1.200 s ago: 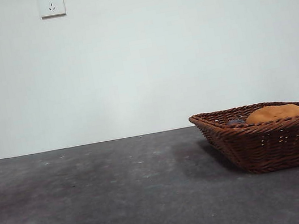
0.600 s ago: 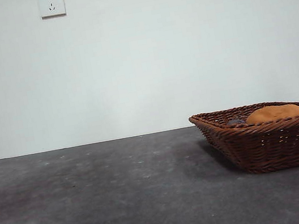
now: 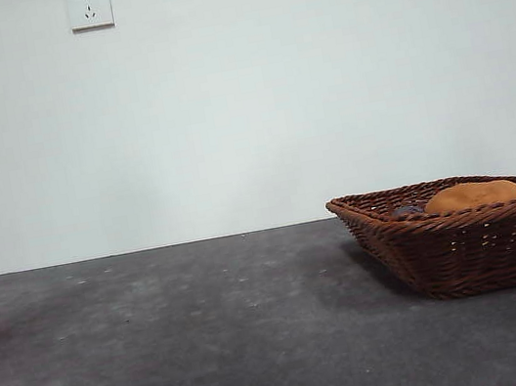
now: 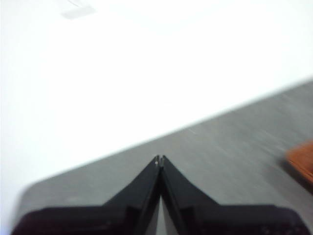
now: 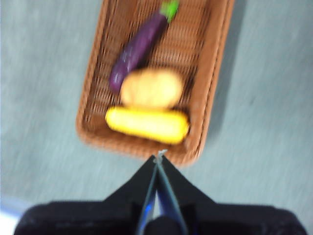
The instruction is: Help me put the vegetables on the table into the basket
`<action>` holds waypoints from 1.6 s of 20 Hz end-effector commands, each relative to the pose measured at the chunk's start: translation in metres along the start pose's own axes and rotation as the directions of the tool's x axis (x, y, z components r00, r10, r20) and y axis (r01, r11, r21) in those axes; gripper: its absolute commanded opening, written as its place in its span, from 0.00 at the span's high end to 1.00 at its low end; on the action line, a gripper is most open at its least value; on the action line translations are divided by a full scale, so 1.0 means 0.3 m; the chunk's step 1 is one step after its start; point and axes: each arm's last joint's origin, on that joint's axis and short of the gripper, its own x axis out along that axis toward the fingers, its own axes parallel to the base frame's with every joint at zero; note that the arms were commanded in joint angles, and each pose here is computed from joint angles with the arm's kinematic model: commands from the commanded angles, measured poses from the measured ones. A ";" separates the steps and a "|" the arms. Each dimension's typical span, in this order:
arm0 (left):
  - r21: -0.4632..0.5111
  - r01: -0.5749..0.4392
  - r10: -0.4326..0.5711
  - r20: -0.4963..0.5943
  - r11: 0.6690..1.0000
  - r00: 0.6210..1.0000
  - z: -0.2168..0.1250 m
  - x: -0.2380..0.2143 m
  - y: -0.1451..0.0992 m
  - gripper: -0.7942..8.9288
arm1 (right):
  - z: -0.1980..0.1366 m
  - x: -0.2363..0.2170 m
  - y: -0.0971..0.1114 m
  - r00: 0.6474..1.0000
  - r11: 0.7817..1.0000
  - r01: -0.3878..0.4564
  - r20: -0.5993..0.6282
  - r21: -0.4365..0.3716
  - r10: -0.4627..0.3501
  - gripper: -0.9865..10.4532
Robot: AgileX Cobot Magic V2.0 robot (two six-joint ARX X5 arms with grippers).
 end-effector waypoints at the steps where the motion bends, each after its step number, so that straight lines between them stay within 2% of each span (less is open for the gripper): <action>1: 0.019 -0.103 0.102 0.069 0.994 0.992 -0.108 -0.020 0.004 0.92 | 0.022 0.002 -0.003 0.998 1.000 0.011 0.057 -0.023 -0.010 0.91; 3: 0.021 -0.161 0.157 0.123 0.987 0.980 -0.229 -0.020 -0.010 0.92 | 0.041 0.001 -0.006 0.994 0.999 0.022 0.112 -0.040 -0.017 0.91; 6: 0.020 -0.178 0.174 0.133 0.984 0.976 -0.436 0.002 -0.048 0.92 | 0.066 -0.003 -0.009 0.982 0.997 0.038 0.188 -0.062 -0.025 0.91; 10: -0.018 -0.163 0.164 0.081 0.986 0.983 -0.676 0.038 -0.096 0.92 | 0.086 -0.008 -0.010 0.968 0.996 0.051 0.247 -0.078 -0.030 0.91; 15: -0.112 -0.177 0.179 0.011 0.978 0.984 -0.863 0.057 -0.133 0.92 | 0.088 -0.008 -0.010 0.967 0.995 0.053 0.254 -0.080 -0.031 0.91; 19: -0.140 -0.173 0.172 -0.020 0.975 0.985 -0.941 0.059 -0.151 0.92 | 0.088 -0.008 -0.010 0.967 0.995 0.053 0.254 -0.080 -0.031 0.91; 23: -0.163 -0.165 0.152 -0.091 0.973 0.984 -0.965 0.053 -0.159 0.92 | 0.088 -0.008 -0.010 0.967 0.995 0.053 0.254 -0.080 -0.031 0.91; 25: -0.199 -0.153 0.139 -0.081 0.968 0.987 -0.963 0.053 -0.159 0.92 | 0.088 -0.008 -0.010 0.967 0.995 0.053 0.254 -0.080 -0.031 0.91; 32: -0.199 -0.159 0.143 -0.091 0.967 0.986 -0.965 0.055 -0.159 0.92 | 0.088 -0.008 -0.010 0.967 0.995 0.053 0.254 -0.080 -0.031 0.91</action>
